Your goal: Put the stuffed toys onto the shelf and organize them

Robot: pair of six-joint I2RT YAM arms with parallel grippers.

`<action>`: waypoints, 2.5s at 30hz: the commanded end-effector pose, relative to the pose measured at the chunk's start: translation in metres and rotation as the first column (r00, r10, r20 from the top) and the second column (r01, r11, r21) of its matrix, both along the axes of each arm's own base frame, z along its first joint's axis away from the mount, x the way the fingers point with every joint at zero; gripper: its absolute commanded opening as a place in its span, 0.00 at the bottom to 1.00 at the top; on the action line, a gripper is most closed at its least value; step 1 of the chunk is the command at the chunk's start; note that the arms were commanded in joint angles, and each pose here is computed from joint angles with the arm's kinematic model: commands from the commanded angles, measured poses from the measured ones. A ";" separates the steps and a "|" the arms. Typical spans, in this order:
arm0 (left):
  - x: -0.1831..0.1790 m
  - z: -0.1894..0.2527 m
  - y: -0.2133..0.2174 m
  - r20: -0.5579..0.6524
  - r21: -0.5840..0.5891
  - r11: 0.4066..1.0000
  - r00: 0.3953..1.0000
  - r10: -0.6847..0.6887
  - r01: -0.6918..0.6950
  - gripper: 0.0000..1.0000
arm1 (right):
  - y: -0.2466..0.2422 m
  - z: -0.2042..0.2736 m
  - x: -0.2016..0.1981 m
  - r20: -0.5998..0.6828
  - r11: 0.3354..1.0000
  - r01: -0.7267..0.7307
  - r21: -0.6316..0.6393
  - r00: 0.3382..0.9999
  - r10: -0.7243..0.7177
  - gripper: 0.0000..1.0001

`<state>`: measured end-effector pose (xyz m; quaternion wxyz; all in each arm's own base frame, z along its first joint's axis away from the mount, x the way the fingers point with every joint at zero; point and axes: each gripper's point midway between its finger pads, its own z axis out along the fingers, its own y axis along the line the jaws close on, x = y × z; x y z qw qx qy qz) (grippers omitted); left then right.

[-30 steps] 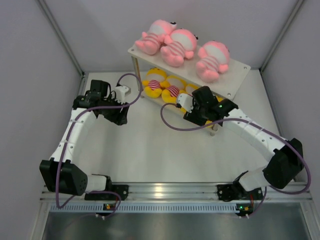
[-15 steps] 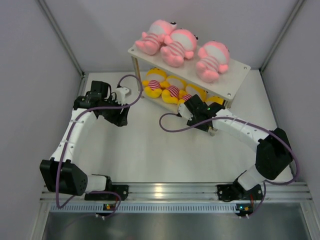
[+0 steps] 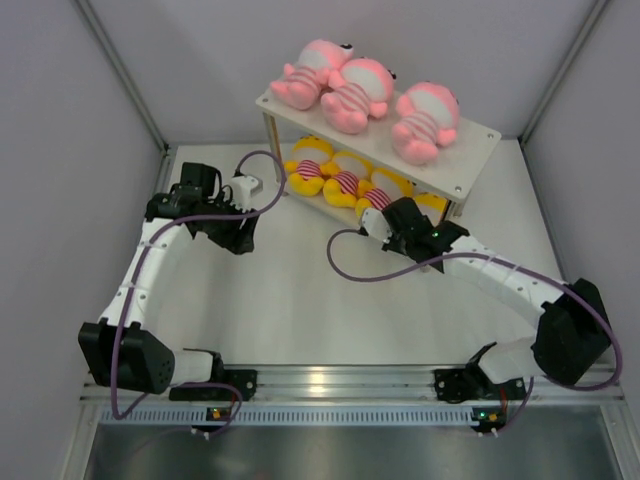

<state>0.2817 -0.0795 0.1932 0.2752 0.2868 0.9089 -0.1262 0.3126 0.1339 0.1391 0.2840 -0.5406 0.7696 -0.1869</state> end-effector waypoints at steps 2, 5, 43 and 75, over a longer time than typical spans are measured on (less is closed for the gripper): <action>-0.006 0.006 0.000 0.016 -0.009 1.000 1.000 -0.014 0.015 0.63 | 0.008 0.043 0.013 0.210 0.985 -0.082 0.152 0.976 0.049 0.00; -0.006 0.006 0.000 0.017 -0.009 1.000 1.000 -0.012 0.013 0.62 | 0.006 0.050 0.016 0.250 0.974 -0.110 0.196 0.966 0.058 0.00; -0.016 -0.001 0.005 -0.003 0.014 1.000 1.000 -0.002 0.002 0.63 | 0.140 0.158 -0.064 0.096 0.856 -0.386 0.345 0.921 0.377 0.95; -0.006 -0.044 0.042 -0.007 0.143 0.975 0.984 0.176 -0.173 0.62 | -0.286 0.206 0.044 -0.095 -0.042 0.334 0.942 0.142 -0.985 0.99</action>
